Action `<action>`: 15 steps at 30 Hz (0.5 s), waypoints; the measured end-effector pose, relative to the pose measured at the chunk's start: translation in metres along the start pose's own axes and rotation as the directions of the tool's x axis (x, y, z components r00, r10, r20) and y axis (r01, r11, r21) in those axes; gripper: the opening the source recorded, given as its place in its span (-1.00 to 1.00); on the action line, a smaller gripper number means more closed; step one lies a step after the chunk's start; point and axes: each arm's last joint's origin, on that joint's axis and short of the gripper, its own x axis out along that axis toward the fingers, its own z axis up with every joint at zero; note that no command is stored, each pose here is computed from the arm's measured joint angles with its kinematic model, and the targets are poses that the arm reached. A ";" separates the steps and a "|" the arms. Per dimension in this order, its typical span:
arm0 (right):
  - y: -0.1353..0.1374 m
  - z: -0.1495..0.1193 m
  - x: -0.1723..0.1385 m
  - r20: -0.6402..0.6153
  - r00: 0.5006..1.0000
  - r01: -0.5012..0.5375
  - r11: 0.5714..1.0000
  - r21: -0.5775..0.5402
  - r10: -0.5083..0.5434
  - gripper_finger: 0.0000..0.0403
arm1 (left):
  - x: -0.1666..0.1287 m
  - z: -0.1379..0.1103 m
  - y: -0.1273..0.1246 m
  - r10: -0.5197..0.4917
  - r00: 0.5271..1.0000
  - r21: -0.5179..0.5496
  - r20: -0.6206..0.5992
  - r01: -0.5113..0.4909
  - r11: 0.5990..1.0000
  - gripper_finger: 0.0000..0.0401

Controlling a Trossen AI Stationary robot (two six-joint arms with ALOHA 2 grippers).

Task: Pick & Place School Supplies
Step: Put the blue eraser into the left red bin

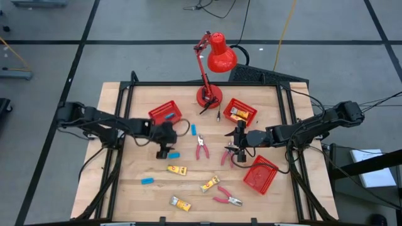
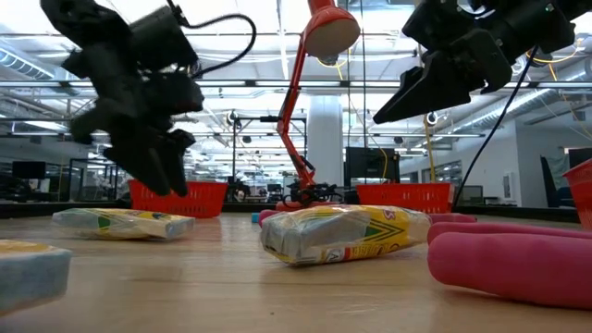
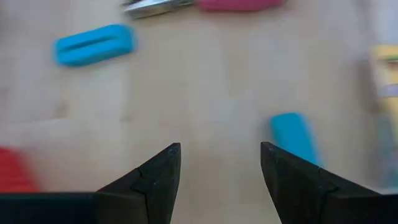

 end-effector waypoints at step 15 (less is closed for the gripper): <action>0.000 -0.001 0.000 -0.006 1.000 -0.002 1.000 -0.001 0.002 0.20 | 0.005 0.000 -0.047 -0.016 1.000 -0.055 -0.013 0.016 0.998 0.12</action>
